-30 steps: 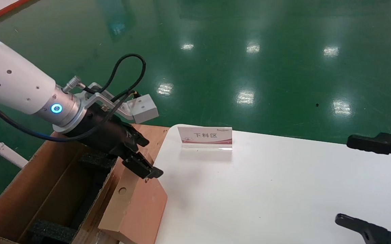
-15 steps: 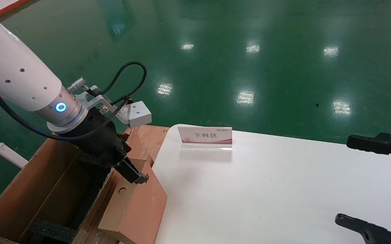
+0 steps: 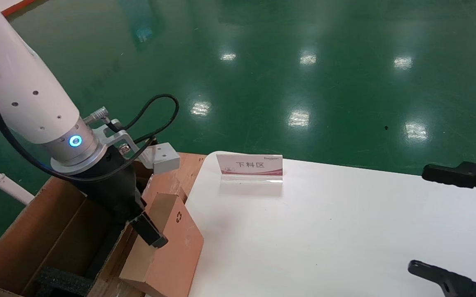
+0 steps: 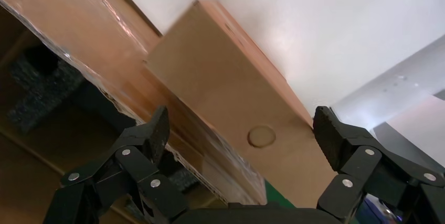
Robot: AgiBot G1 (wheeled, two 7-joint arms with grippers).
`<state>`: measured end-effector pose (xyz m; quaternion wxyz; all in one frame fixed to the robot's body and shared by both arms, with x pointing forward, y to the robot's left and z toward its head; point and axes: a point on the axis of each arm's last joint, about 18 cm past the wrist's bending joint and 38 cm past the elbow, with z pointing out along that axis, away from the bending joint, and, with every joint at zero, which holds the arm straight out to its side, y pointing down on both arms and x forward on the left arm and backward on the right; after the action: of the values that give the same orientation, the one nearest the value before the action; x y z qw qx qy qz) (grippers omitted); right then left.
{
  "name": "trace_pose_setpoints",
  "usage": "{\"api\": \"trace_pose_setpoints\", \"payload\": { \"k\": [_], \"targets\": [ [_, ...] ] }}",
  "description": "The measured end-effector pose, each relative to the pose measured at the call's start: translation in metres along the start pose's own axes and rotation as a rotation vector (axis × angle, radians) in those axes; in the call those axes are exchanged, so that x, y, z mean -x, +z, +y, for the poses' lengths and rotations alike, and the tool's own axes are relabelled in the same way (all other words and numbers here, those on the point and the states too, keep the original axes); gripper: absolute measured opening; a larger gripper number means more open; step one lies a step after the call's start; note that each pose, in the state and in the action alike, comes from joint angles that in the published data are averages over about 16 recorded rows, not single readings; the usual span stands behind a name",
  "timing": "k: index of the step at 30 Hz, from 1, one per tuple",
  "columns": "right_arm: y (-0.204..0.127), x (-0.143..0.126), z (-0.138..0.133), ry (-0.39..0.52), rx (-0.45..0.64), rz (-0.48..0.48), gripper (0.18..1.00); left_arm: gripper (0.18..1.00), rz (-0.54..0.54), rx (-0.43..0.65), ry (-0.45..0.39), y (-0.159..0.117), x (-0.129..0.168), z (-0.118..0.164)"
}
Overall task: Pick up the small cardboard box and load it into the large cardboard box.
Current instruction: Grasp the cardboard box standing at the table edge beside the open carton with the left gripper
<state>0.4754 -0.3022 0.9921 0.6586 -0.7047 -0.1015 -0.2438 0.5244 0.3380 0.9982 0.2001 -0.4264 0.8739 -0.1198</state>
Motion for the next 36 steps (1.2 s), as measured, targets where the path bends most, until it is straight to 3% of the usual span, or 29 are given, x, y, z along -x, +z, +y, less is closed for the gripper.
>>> {"api": "trace_pose_setpoints", "payload": {
  "k": [18,36],
  "targets": [
    [0.0,0.0,0.0,0.0,0.0,0.0,1.001,1.001,0.039,0.107,-0.021,0.016,-0.009,0.014],
    [0.0,0.0,0.0,0.0,0.0,0.0,1.001,1.001,-0.005,0.119,-0.022,0.033,-0.004,0.01]
  ]
}}
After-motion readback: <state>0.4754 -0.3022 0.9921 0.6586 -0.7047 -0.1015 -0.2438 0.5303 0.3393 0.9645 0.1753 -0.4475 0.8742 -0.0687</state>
